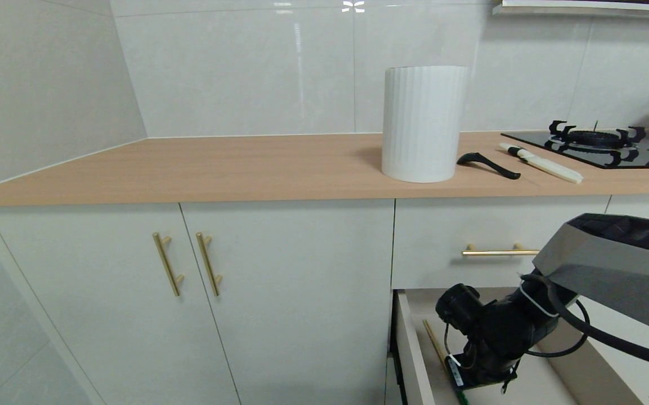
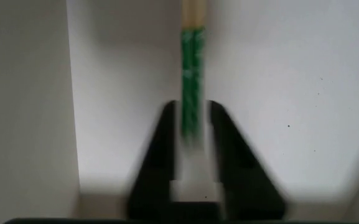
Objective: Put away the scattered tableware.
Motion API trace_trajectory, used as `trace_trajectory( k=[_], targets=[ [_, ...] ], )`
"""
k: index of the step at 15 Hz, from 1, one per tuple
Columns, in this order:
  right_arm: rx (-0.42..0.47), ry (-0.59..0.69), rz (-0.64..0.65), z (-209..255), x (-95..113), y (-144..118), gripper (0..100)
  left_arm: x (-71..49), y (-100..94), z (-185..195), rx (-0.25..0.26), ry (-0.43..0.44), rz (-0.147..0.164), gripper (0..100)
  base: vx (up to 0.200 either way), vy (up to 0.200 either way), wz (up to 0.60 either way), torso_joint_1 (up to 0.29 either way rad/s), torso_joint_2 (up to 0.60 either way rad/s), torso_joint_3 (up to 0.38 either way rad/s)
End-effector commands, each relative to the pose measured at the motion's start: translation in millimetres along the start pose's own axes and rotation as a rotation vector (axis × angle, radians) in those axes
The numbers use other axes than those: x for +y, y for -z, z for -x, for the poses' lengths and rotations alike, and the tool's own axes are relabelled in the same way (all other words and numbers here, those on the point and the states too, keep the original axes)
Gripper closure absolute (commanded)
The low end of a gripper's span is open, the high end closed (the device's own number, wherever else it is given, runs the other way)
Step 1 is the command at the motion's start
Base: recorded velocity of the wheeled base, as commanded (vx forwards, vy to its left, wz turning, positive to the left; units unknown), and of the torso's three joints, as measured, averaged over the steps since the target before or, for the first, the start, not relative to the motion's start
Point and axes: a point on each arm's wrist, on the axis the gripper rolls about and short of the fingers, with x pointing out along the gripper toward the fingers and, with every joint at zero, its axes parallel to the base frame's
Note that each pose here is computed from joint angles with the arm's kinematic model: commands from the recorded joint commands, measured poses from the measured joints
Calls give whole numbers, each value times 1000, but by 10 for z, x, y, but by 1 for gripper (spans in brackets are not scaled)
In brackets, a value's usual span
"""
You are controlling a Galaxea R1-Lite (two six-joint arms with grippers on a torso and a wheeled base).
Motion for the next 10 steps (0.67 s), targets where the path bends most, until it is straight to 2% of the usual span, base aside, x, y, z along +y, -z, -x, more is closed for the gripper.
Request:
trace_trajectory(
  k=[1,4,5,8,10],
  targets=[
    [-4,-1,-1,16,-3,-3,0,0,0,0,0,1,0,0,0,0,0,0,0,0],
    [-8,-2,-1,57,-13,6,0,0,0,0,0,0,0,0,0,0,0,0,0,0],
    [-40,-12,-13,200,-27,-19,0,0,0,0,0,1,0,0,0,0,0,0,0,0],
    [-247,-107,-78,1202,-224,37,0,0,0,0,0,0,0,0,0,0,0,0,0,0],
    [-364,-150,-126,1743,-510,177,0,0,0,0,0,0,0,0,0,0,0,0,0,0]
  ],
)
